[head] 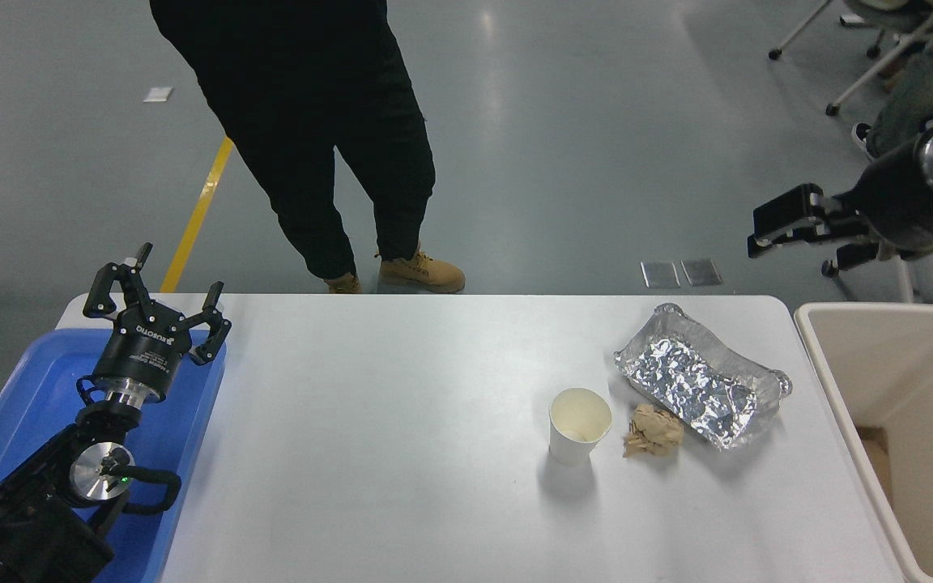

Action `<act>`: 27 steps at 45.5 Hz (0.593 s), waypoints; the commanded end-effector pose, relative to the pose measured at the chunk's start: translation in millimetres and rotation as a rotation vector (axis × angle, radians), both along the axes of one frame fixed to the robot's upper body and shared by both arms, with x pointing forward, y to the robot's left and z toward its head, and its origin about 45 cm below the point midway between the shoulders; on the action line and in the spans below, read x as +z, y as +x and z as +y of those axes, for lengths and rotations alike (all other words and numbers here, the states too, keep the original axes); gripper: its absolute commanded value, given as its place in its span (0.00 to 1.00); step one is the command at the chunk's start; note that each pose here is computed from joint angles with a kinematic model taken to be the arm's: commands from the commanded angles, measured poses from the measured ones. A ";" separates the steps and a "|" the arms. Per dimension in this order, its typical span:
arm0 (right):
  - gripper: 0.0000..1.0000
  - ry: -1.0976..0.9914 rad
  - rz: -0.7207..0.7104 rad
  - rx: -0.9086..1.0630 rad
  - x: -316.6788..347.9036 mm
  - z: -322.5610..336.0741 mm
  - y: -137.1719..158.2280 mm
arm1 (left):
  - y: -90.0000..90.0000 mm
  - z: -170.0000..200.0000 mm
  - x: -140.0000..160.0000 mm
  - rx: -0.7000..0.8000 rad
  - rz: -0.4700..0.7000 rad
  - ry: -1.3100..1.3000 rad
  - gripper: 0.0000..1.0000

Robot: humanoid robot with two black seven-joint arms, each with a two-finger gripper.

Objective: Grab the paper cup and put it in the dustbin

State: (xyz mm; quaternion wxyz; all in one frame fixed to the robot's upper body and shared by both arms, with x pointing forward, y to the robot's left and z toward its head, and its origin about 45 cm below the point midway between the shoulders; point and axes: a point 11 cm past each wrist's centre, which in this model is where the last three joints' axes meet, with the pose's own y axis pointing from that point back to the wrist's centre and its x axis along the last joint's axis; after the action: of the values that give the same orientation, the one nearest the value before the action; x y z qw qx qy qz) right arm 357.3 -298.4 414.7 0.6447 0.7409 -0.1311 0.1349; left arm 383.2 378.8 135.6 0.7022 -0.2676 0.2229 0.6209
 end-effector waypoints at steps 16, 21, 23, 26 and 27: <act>1.00 -0.006 0.041 0.124 27.1 47.5 -12.4 | 0.0 0.0 0.0 0.000 0.000 0.000 0.98; 1.00 -0.022 0.086 0.121 10.1 46.4 -11.6 | 0.0 -0.1 -0.1 -0.001 0.001 0.000 0.98; 1.00 -0.025 0.114 0.117 -0.3 44.8 -12.2 | 0.0 0.0 0.0 0.000 0.000 0.000 0.98; 1.00 -0.024 0.146 0.107 -17.7 42.9 -12.5 | 0.0 -0.1 -0.1 -0.001 0.001 0.000 0.98; 1.00 -0.026 0.154 0.108 -24.6 44.1 -12.5 | 0.0 -0.1 -0.1 -0.001 0.001 0.000 0.98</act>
State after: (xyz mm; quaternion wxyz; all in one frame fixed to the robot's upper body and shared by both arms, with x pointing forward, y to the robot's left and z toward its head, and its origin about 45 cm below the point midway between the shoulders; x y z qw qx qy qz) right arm 345.9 -256.5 428.3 0.6449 0.7475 -0.0674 0.1444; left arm 383.2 378.8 135.5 0.7023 -0.2674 0.2232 0.6209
